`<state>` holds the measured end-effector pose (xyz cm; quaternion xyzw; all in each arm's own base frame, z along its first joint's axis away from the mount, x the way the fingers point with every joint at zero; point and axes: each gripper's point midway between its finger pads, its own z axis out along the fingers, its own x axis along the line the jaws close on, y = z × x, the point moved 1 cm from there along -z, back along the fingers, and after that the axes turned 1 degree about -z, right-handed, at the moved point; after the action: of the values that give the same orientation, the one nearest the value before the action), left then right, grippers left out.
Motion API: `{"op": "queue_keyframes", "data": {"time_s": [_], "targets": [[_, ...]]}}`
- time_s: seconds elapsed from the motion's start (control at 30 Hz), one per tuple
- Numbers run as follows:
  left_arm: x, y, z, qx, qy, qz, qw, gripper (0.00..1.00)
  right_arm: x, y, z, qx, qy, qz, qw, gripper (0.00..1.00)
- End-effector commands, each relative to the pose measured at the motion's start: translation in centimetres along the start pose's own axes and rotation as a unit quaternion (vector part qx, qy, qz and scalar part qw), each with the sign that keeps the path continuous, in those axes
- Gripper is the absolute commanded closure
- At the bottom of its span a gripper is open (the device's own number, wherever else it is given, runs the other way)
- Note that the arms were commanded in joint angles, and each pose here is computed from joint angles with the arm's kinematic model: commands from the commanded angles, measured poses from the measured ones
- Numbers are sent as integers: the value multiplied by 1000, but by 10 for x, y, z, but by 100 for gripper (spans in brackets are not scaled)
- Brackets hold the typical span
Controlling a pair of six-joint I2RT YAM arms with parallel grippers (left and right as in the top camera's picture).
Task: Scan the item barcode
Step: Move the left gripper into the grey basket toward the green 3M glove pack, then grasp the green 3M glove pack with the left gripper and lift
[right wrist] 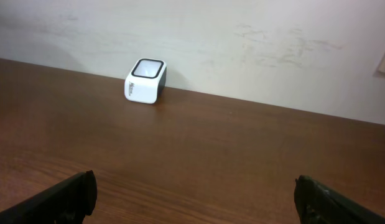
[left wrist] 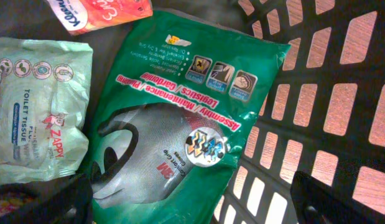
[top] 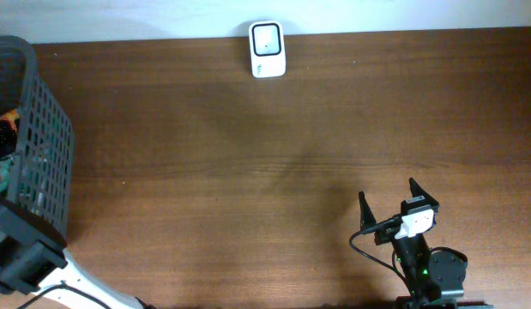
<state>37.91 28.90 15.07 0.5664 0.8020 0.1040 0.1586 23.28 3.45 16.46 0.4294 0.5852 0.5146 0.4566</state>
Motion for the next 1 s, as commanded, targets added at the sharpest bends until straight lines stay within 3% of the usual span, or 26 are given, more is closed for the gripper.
{"op": "queue_keyframes", "data": {"time_s": [0.0,0.3,0.37,0.4,0.5,0.57,0.6,0.7,0.87,0.97], "targets": [[-7,-7,18,23,-29,15,999,1,0,-3,0,1,1,-1,1000,2],[8,-40,94,109,-46,-8,993,3,0,-3,0,1,1,-1,1000,2],[9,-37,95,101,-43,-6,994,16,0,-3,0,1,1,-1,1000,1],[10,-37,95,101,-43,-5,994,32,0,-3,0,1,1,-1,1000,2],[10,-36,94,100,-43,-5,994,63,0,-3,0,1,1,-1,1000,2],[9,-37,94,100,-43,-5,994,95,0,-3,0,1,1,-1,1000,2],[9,-36,93,100,-42,-7,994,100,0,-3,0,1,1,-1,1000,2],[9,-24,80,82,-33,-26,996,100,0,-3,0,1,1,-1,1000,2],[3,48,-22,-54,10,-32,998,100,0,-3,0,1,1,-1,1000,2],[-6,68,-78,-117,27,-34,992,100,0,-3,0,1,1,-1,1000,2]]}}
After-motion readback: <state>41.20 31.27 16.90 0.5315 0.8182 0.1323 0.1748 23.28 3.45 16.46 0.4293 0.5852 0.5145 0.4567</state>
